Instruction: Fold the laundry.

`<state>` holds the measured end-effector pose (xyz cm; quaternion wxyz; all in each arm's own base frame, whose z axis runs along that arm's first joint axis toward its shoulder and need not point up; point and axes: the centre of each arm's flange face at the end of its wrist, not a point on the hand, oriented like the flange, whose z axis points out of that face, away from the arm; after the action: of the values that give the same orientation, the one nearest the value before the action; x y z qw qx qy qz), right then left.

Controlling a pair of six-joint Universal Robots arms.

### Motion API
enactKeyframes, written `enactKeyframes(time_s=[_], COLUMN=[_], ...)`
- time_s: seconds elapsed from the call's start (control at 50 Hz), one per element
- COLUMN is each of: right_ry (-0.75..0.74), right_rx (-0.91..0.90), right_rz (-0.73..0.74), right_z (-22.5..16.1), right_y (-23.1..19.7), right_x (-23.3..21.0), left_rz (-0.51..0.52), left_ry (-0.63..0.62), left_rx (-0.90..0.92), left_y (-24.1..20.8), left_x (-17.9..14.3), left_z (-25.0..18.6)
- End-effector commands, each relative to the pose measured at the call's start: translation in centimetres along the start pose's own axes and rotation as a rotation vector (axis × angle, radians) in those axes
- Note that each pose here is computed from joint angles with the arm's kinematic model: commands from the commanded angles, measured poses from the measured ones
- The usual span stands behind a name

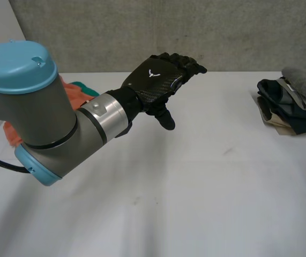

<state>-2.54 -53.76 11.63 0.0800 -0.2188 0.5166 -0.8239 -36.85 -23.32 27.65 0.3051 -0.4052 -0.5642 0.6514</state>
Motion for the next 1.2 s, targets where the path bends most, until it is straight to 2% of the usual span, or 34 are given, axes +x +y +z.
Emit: enactKeyframes(time_s=[0.02,0.12,0.22,0.28,0.36,0.38,0.44,0.48,0.58,0.6,0.64,0.66,0.7,0.72,0.74,0.78,0.8,0.82,0.9,0.98,1.02,1.1,1.2], right_ry=[0.055,0.108,0.181,0.254,0.376,0.427,0.492,0.521,0.502,0.471,0.396,0.358,0.276,0.188,0.143,0.057,-0.025,-0.065,-0.225,-0.314,-0.309,-0.301,-0.315], right_rx=[-0.090,-0.215,-0.379,-0.511,-0.672,-0.702,-0.720,-0.630,-0.331,-0.249,-0.165,-0.138,-0.106,-0.091,-0.092,-0.099,-0.122,-0.137,-0.219,-0.341,-0.420,-0.487,-0.501], right_rz=[0.096,0.166,0.095,-0.031,-0.280,-0.399,-0.529,-0.579,-0.575,-0.531,-0.465,-0.438,-0.392,-0.351,-0.332,-0.301,-0.274,-0.262,-0.248,-0.250,-0.255,-0.249,-0.245], right_z=[0.1,-1.2,-4.1,-6.2,-7.9,-7.7,-7.3,-5.3,-0.7,0.2,1.1,1.3,1.4,1.0,0.6,-0.2,-1.3,-2.0,-5.3,-8.2,-9.3,-10.3,-10.9], right_y=[-4.5,-7.3,-9.6,-10.9,-12.9,-14.3,-15.5,-17.0,-23.3,-24.8,-26.1,-26.5,-26.8,-26.7,-26.4,-25.9,-25.2,-24.8,-23.2,-20.9,-19.4,-18.1,-17.9], right_x=[0.2,1.4,3.1,4.7,7.1,7.9,8.6,8.1,3.7,1.2,-2.7,-4.5,-8.1,-11.7,-13.5,-16.8,-19.9,-21.5,-27.5,-30.6,-30.9,-31.1,-31.4], left_rz=[0.005,0.005,0.012,0.013,0.020,0.022,0.030,0.044,0.067,0.080,0.089,0.101,0.124,0.139,0.178,0.226,0.250,0.299,0.421,0.511,0.499,0.470,0.441], left_ry=[-0.002,0.005,0.007,0.006,0.002,-0.001,-0.008,-0.028,-0.151,-0.250,-0.335,-0.426,-0.516,-0.555,-0.608,-0.644,-0.657,-0.681,-0.711,-0.632,-0.589,-0.592,-0.577], left_rx=[0.008,0.013,0.029,0.037,0.050,0.057,0.075,0.102,0.133,0.129,0.121,0.108,0.083,0.067,0.026,-0.032,-0.064,-0.130,-0.258,-0.310,-0.322,-0.366,-0.400], left_y=[-0.4,-0.6,-1.4,-1.7,-2.3,-2.6,-3.3,-4.2,-5.7,-6.1,-6.1,-5.9,-5.4,-5.1,-4.1,-2.6,-1.5,0.9,7.5,13.6,16.5,20.8,23.8], left_x=[0.0,0.3,0.4,0.4,0.4,0.3,0.1,-0.4,-2.4,-4.0,-5.4,-7.2,-9.4,-10.6,-12.5,-14.3,-15.2,-17.2,-22.5,-26.1,-27.1,-28.9,-29.0], left_z=[-0.1,-0.1,-0.3,-0.4,-0.6,-0.7,-0.8,-1.0,-1.6,-2.1,-2.5,-3.0,-3.6,-4.0,-4.6,-5.1,-5.2,-5.3,-5.9,-5.9,-5.9,-7.1,-7.5])
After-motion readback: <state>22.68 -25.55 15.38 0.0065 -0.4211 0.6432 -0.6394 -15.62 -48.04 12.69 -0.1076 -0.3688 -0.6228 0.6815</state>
